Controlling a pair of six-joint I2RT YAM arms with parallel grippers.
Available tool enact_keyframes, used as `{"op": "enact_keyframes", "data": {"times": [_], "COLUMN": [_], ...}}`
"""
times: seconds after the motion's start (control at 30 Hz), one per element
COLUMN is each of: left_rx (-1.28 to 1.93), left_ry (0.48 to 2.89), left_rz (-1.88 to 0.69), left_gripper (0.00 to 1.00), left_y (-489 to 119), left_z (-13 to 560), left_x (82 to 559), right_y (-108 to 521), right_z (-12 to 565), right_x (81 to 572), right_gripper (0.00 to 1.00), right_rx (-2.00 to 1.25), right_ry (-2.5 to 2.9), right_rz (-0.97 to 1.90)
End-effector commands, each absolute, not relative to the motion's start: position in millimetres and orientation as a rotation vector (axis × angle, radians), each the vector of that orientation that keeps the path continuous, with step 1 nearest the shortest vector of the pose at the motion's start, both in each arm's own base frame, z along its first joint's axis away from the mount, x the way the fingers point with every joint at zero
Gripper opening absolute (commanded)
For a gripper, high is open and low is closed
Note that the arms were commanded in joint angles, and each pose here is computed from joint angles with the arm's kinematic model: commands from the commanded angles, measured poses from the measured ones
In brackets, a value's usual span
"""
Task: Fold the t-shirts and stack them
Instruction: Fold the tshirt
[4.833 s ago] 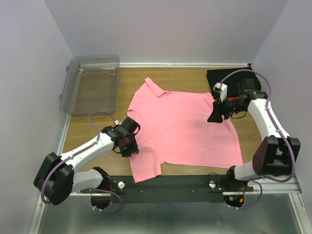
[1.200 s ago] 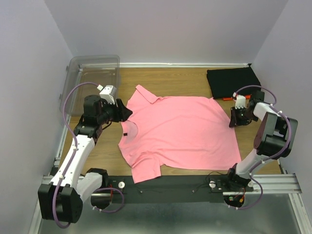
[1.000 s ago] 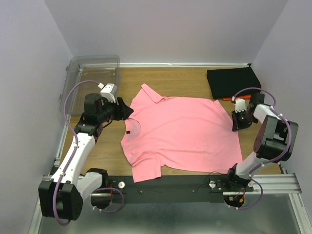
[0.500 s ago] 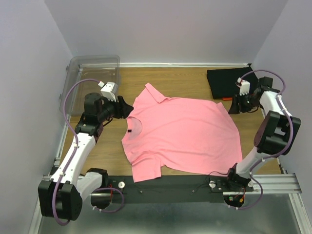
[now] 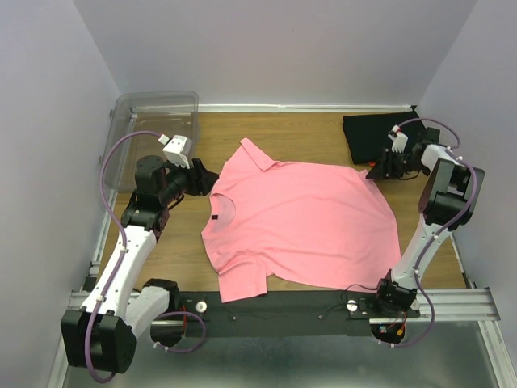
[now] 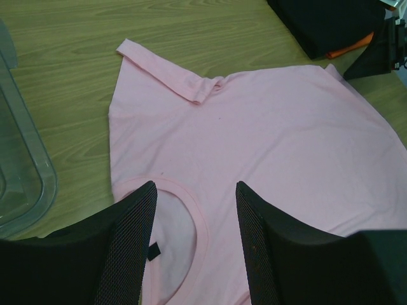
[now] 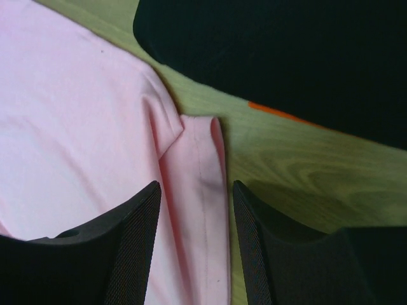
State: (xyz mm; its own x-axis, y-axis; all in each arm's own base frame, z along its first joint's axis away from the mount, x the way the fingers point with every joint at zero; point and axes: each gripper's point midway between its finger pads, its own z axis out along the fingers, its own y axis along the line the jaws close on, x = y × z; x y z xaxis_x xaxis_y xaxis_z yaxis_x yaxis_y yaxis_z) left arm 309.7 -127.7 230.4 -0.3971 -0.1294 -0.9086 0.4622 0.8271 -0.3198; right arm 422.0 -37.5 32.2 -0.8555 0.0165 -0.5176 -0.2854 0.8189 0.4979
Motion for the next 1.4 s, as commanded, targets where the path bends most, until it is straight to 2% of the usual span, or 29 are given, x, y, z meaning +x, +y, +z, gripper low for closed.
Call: {"op": "enact_keyframes", "data": {"times": [0.0,0.4,0.9,1.03,1.37], "left_rx": [0.266,0.26,0.26,0.26,0.263], "left_ry": [1.85,1.853,1.852,1.85,1.848], "left_rz": [-0.633,-0.631,-0.634,-0.633,-0.634], "left_gripper": [0.61,0.61,0.61,0.61,0.61], "left_y": [-127.4,-126.8,-127.1,-127.1,-127.2], "left_z": [236.0,234.2,234.8,235.3,235.5], "left_x": [310.7,310.7,311.0,310.8,310.2], "right_y": [-47.9,-39.6,-26.2,-26.4,-24.3], "right_z": [30.5,1.4,-11.8,-14.9,-19.5], "right_x": [445.7,448.6,433.3,429.1,419.1], "right_gripper": [0.57,0.55,0.44,0.39,0.35], "right_rx": [-0.186,-0.212,-0.261,-0.265,-0.278], "right_ry": [2.438,2.489,2.542,2.559,2.596], "right_rz": [0.745,0.756,0.749,0.741,0.732]}}
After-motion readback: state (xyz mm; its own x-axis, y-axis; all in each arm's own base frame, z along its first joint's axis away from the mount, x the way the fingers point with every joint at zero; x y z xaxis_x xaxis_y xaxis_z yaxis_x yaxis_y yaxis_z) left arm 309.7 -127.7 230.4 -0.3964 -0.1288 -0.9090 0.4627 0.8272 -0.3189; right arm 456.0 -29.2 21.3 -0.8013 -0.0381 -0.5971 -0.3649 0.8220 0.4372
